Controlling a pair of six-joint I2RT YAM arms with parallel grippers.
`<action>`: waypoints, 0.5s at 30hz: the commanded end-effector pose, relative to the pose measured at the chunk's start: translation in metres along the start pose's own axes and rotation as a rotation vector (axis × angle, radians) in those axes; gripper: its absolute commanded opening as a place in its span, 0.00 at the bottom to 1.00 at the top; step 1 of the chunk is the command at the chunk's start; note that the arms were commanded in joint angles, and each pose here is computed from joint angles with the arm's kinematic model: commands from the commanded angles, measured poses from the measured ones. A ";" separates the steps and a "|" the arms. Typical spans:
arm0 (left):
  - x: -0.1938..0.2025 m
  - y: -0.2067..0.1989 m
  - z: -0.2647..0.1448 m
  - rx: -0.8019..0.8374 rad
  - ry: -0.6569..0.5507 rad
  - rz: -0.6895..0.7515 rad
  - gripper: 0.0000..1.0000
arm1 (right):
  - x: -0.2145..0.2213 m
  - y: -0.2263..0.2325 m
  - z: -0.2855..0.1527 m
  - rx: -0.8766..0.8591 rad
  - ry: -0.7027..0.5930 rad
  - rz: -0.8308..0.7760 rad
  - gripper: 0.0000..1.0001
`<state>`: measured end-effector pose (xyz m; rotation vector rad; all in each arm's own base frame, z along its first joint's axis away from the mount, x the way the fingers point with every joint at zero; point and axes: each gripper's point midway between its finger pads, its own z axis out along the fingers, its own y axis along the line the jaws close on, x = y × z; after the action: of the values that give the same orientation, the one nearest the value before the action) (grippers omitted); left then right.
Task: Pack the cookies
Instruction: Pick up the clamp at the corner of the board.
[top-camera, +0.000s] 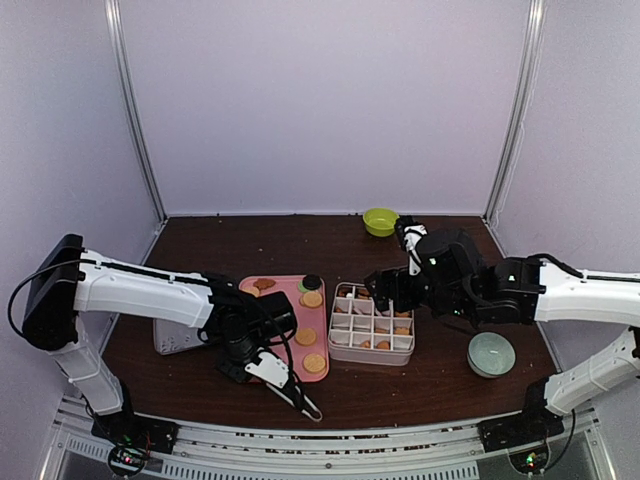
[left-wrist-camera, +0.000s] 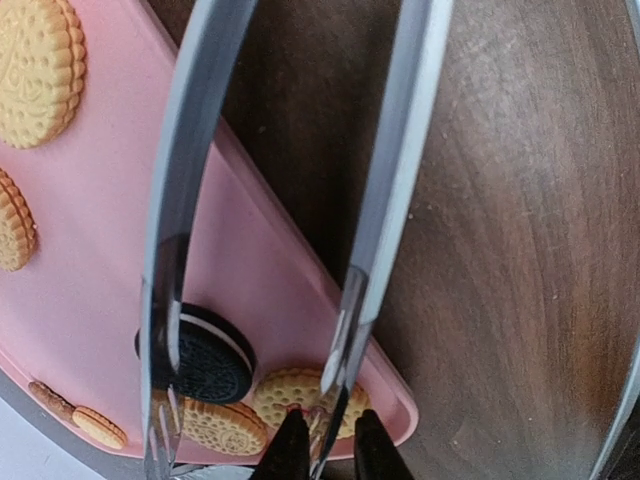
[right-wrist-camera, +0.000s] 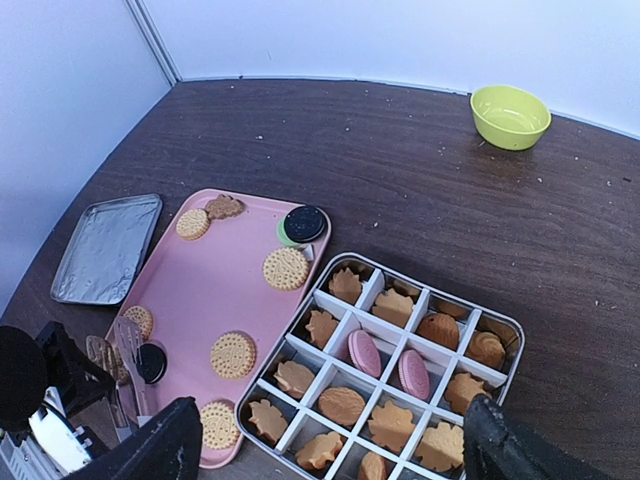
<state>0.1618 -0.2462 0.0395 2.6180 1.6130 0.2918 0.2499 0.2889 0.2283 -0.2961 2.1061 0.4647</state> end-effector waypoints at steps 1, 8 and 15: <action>0.001 0.003 -0.002 -0.028 0.005 -0.010 0.18 | -0.010 0.003 0.002 0.000 -0.021 0.021 0.90; 0.001 0.012 -0.004 -0.074 0.003 -0.028 0.06 | -0.014 0.006 0.000 -0.010 -0.021 0.027 0.87; -0.007 0.016 -0.033 -0.105 -0.086 -0.058 0.00 | -0.027 0.012 -0.013 -0.081 -0.080 0.045 1.00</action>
<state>0.1684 -0.2485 0.0481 2.5513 1.6143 0.3243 0.2504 0.2959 0.2321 -0.3065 2.1017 0.4935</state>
